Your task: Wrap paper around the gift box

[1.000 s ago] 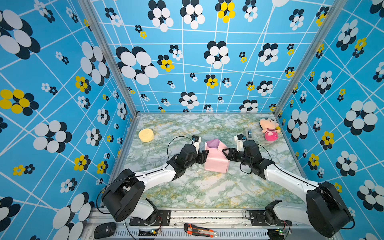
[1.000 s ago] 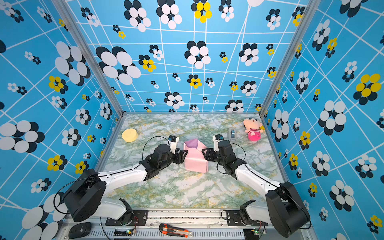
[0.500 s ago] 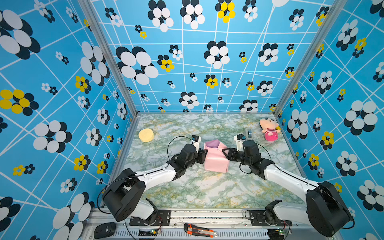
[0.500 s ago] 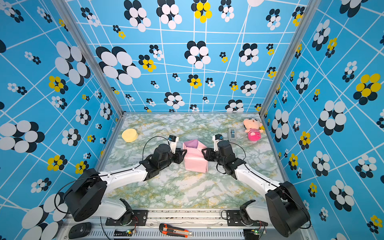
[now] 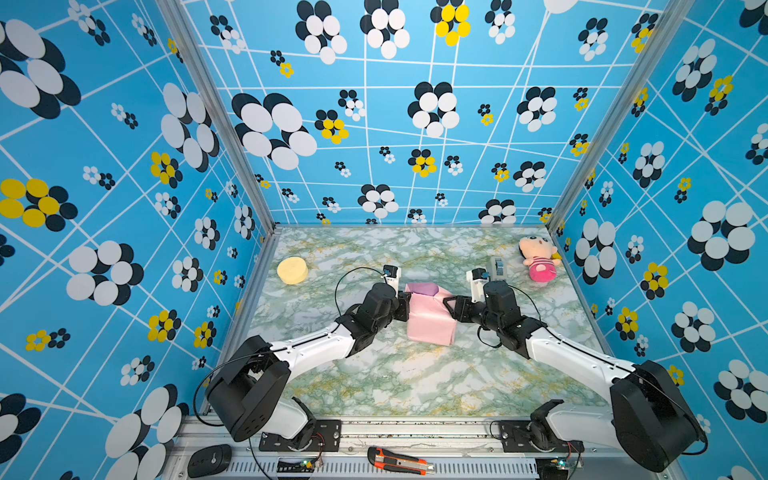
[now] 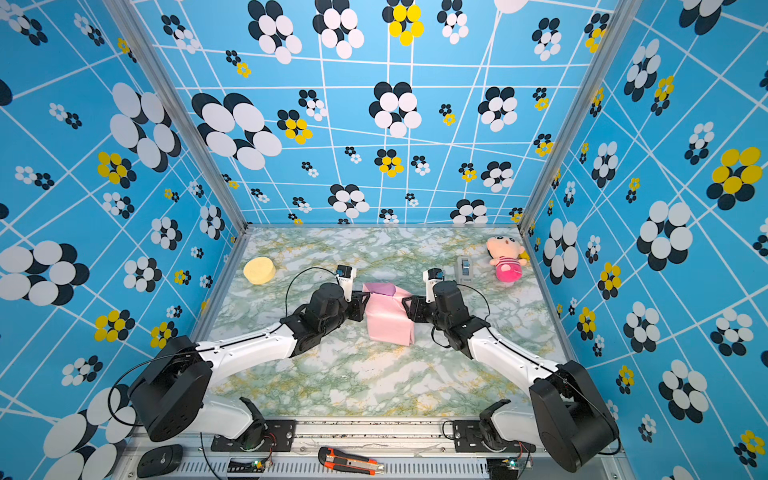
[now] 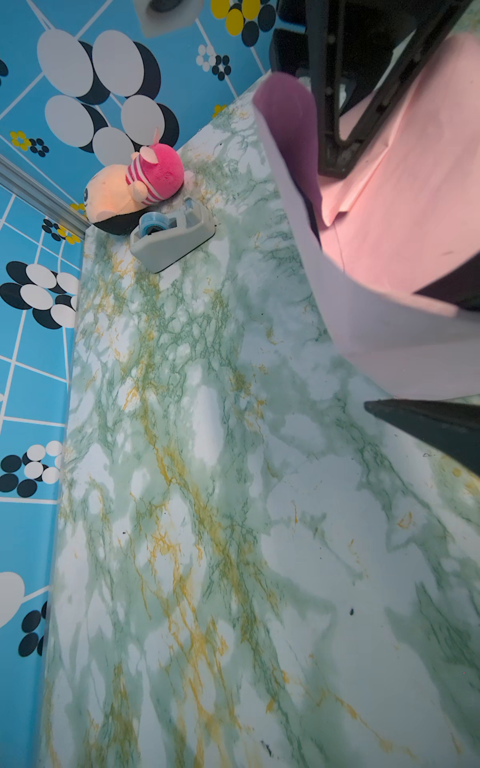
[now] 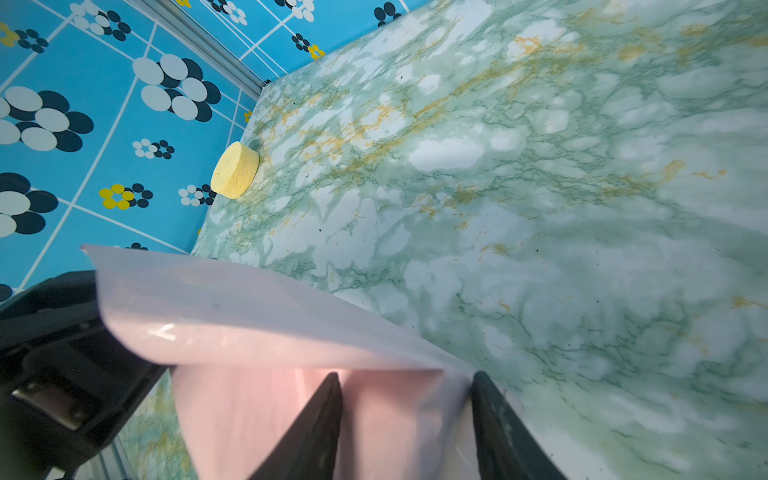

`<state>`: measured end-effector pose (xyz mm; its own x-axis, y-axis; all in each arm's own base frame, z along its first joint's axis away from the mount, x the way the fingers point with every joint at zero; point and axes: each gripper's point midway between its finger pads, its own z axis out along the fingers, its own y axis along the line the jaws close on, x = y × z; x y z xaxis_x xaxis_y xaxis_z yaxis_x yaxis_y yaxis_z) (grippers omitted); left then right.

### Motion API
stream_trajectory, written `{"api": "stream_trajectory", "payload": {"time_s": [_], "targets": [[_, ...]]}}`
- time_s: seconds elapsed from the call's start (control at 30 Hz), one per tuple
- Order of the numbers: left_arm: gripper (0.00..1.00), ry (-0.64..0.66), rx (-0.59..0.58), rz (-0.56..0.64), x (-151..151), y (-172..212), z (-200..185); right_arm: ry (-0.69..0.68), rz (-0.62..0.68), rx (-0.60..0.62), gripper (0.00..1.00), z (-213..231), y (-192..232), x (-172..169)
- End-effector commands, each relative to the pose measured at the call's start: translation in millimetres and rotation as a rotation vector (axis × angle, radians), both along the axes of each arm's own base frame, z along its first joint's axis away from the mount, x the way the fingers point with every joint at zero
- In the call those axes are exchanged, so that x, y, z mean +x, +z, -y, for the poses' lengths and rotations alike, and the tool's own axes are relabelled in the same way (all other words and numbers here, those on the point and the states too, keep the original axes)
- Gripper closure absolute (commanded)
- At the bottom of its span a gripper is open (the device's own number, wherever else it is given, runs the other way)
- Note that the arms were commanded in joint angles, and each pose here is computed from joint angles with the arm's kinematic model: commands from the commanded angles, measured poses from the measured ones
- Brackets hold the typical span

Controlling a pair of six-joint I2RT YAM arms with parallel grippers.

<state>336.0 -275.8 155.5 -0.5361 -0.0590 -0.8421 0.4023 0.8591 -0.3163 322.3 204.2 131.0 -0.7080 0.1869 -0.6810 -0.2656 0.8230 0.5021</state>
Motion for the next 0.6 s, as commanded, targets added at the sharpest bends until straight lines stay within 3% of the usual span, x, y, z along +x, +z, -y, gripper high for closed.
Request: {"api": "stream_trajectory", "payload": {"time_s": [0.0, 0.1, 0.17, 0.2, 0.3, 0.4, 0.57], "targets": [[0.80, 0.023, 0.025, 0.019, 4, 8, 0, 0.032, -0.171, -0.137, 0.48, 11, -54, -30], [0.90, 0.034, 0.031, 0.025, 5, 11, -2, 0.033, -0.170, -0.139, 0.48, 11, -55, -30], [0.92, 0.039, 0.034, 0.027, 6, 12, -2, 0.034, -0.170, -0.140, 0.48, 10, -55, -30], [0.91, 0.038, 0.032, 0.030, 6, 13, -1, 0.035, -0.169, -0.141, 0.48, 10, -55, -30], [0.72, 0.047, 0.029, 0.035, 7, 16, -2, 0.036, -0.168, -0.139, 0.48, 10, -54, -30], [0.73, 0.051, 0.034, 0.047, 9, 22, -2, 0.037, -0.167, -0.141, 0.48, 10, -54, -31], [0.98, 0.050, 0.041, 0.053, 10, 27, -1, 0.039, -0.172, -0.144, 0.48, 10, -56, -33]]}}
